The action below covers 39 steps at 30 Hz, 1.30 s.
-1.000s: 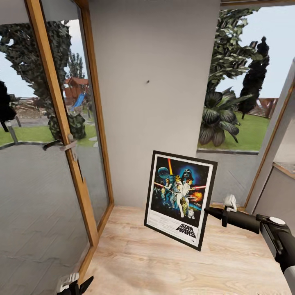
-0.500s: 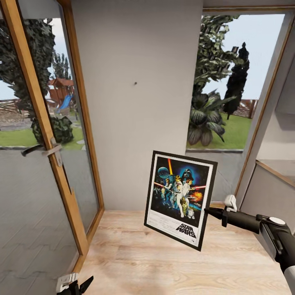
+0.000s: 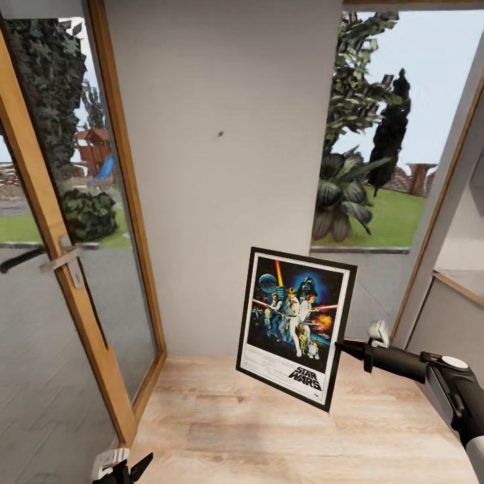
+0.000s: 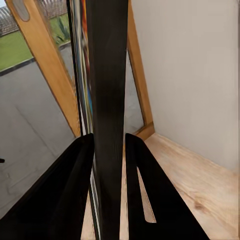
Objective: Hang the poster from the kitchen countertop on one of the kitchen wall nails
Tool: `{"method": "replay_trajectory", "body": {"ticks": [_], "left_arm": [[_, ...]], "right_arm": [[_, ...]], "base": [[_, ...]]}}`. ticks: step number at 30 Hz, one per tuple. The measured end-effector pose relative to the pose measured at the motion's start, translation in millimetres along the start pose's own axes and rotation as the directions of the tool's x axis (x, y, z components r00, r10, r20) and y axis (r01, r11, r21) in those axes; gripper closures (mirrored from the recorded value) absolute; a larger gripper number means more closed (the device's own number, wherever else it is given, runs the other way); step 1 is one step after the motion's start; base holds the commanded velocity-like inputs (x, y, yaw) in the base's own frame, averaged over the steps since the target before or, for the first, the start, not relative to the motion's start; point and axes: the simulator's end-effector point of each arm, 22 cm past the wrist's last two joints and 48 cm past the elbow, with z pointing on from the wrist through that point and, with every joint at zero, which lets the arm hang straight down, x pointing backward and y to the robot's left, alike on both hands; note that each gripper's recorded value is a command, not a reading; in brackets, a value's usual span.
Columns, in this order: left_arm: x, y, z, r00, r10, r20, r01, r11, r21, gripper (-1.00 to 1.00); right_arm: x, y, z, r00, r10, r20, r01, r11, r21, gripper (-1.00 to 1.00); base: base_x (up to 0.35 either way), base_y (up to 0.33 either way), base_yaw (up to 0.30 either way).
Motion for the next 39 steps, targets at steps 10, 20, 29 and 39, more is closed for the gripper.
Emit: {"method": "replay_trajectory", "body": {"ticks": [10, 20, 29, 39], "left_arm": [[0.0, 0.0, 0.0, 1.0, 0.0, 0.0, 0.0, 1.0, 0.0, -1.0], [-0.1, 0.0, 0.0, 1.0, -0.001, 0.001, 0.001, 1.0, 0.0, -1.0], [-0.2, 0.2, -0.1, 1.0, 0.0, 0.0, 0.0, 1.0, -0.001, -1.0], [-0.1, 0.0, 0.0, 1.0, 0.0, 0.0, 0.0, 1.0, 0.0, -1.0]], "right_arm": [[0.0, 0.6, 0.3, 1.0, 0.0, 0.0, 0.0, 1.0, -0.002, 1.0], [0.0, 0.6, 0.4, 1.0, 0.0, 0.001, 0.0, 1.0, -0.002, 1.0], [0.0, 0.5, 0.2, 1.0, 0.001, 0.0, -0.001, 1.0, -0.002, 1.0], [0.1, 0.6, 0.3, 1.0, 0.001, 0.0, -0.001, 1.0, -0.002, 1.0]], "base": [[0.335, 0.0, 0.0], [0.335, 0.0, 0.0], [0.335, 0.0, 0.0], [0.335, 0.0, 0.0]]}}
